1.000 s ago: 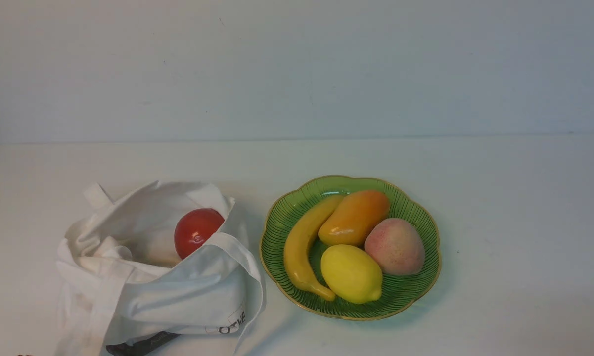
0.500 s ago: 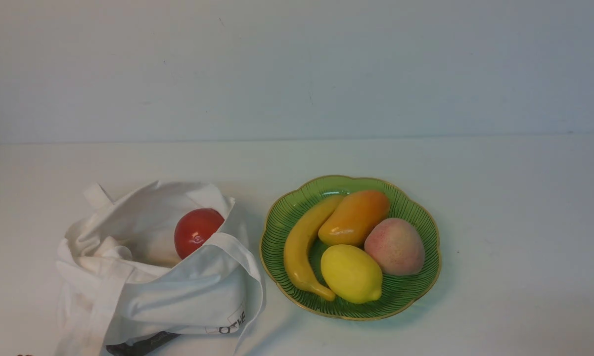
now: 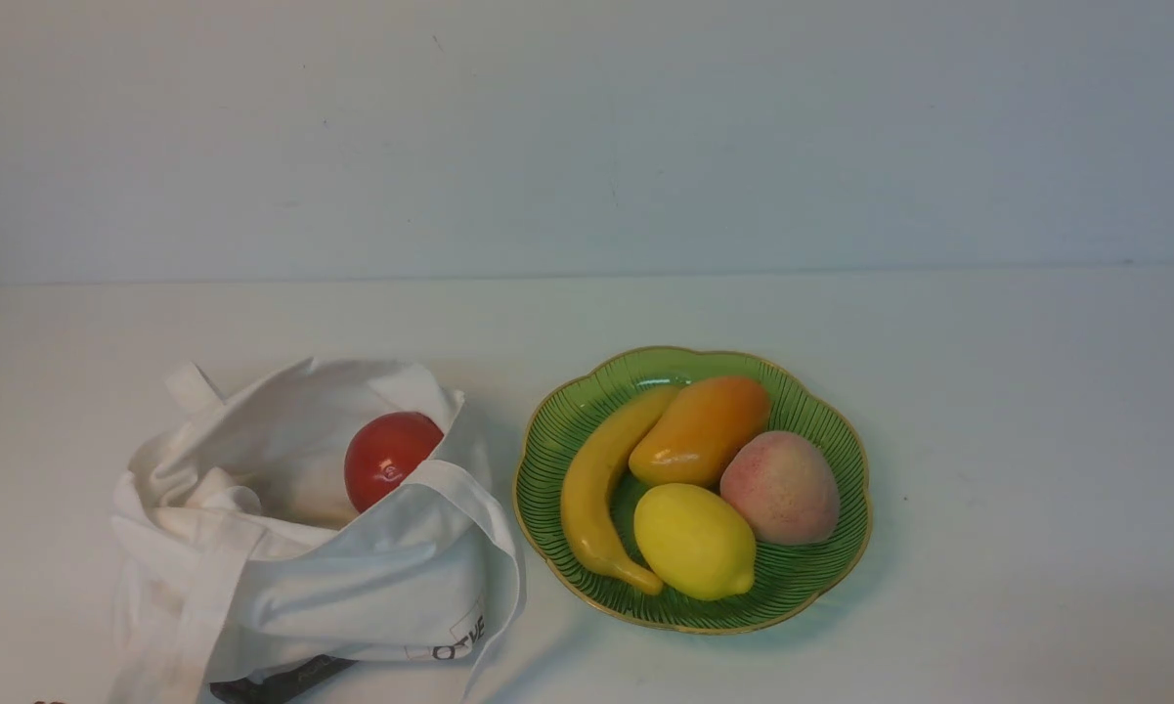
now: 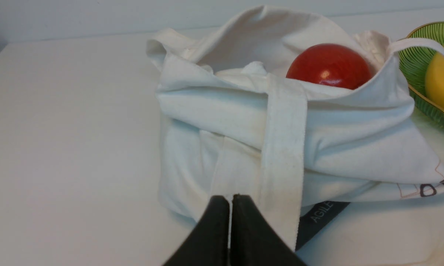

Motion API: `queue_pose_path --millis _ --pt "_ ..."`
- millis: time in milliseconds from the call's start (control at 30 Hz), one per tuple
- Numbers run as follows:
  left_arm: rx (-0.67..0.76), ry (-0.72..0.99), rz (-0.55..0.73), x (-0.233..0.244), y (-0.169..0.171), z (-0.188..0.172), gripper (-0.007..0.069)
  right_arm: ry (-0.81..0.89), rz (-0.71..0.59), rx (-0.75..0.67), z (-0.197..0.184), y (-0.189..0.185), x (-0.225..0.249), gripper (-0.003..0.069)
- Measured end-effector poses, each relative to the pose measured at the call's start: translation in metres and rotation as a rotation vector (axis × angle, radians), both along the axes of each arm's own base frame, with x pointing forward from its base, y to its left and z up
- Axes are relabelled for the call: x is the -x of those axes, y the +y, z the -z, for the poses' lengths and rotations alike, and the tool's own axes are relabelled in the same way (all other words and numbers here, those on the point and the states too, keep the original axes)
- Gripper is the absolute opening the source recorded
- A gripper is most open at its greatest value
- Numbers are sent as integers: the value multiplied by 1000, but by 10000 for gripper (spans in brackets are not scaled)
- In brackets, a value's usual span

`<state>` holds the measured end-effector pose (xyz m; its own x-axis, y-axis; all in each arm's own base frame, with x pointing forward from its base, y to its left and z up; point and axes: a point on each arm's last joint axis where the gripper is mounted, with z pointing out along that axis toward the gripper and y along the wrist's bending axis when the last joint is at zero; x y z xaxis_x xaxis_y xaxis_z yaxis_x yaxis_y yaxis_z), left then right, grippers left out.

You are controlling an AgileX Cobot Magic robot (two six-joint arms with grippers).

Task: Take the fruit out of the cloth bag on the white table and place them on a plate.
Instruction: 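Reach into the white bag and grasp the apple with the left gripper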

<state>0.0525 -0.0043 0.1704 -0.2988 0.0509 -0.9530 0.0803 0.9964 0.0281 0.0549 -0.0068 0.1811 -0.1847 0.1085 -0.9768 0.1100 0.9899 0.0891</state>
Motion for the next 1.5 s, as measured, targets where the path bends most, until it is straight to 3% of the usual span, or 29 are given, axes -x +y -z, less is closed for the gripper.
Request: queue_pose_path --millis 433,533,867,1100,1233,1367,1433,1500 --pt "19 -12 0 0 0 -1 -8 0 0 0 0 0 0 -15" --pt "86 -41 -4 -1 -2 -4 -8 0 0 0 0 0 0 -15" --pt "539 -163 -45 -3 -6 -20 -8 0 0 0 0 0 0 -15" --pt "574 -296 -74 -4 0 -31 -8 0 0 0 0 0 0 -15" --pt "593 -572 -134 0 12 -56 -8 0 0 0 0 0 0 -15" --pt "557 -759 -99 16 14 -113 -8 0 0 0 0 0 0 -15" --pt "469 -741 -46 21 8 -151 -8 0 0 0 0 0 0 -15" --pt "375 -596 3 11 1 -175 -8 0 0 0 0 0 0 -15"
